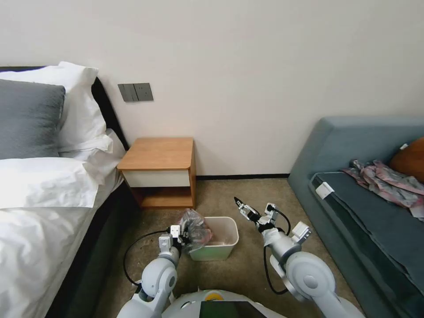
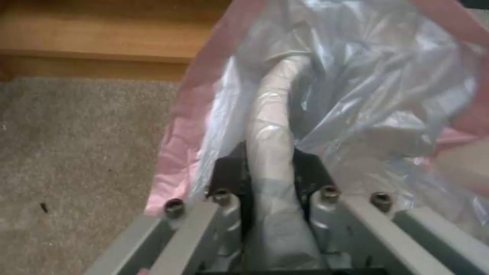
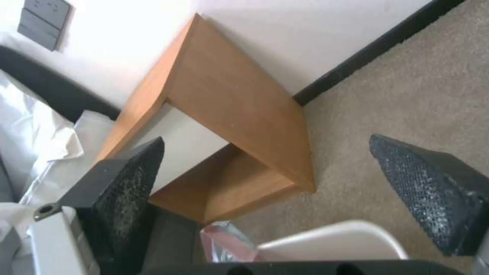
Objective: Pick up the garbage bag from the table and place it over the trash can.
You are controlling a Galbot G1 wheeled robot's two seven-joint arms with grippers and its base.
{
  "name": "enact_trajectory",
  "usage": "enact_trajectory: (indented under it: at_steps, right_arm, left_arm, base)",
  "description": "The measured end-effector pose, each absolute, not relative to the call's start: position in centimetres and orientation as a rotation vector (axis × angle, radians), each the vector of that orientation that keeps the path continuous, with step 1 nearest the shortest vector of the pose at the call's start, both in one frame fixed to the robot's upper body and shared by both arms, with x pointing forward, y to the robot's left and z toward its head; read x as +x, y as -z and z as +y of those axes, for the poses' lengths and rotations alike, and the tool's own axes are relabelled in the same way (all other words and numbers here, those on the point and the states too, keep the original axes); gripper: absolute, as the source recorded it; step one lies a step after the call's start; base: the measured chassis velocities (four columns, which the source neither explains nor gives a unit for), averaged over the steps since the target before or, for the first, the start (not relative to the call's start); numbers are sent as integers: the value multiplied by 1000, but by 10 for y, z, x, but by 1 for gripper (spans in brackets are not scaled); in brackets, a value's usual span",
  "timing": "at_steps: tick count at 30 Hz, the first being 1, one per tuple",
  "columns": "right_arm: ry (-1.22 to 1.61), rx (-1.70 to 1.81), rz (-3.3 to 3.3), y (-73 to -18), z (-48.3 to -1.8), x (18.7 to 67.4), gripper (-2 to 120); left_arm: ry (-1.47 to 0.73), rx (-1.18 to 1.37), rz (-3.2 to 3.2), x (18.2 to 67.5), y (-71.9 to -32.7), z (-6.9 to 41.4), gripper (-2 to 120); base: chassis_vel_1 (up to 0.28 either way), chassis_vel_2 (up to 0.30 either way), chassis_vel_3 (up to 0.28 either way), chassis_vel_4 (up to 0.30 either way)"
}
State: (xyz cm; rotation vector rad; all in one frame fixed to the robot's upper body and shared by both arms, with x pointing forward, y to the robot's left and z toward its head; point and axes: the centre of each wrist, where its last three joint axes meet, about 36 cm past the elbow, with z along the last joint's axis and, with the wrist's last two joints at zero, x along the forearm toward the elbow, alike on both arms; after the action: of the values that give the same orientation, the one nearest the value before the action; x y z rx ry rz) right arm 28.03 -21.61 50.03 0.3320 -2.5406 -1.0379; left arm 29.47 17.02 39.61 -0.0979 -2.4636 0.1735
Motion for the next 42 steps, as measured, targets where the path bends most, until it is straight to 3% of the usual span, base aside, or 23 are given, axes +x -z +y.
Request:
enact_trajectory:
  at_steps: [12,30,42]
  right_arm:
    - [1008,355,-2579,-503,-215,279,100]
    - [765,995,-2579,-548,-213,273,100]
    - [537,1040,-2474,-529,-189,287,100]
  left_arm:
    - [-251,-50,-2561,292,-386,164,7]
    - [-378,-105,-2948,270,-406,191,6]
    - [-368,-147,-3019,257,-411,186,6]
  base:
    - [0,0,0,0]
    - [0,0,0,0]
    - [0,0,0,0]
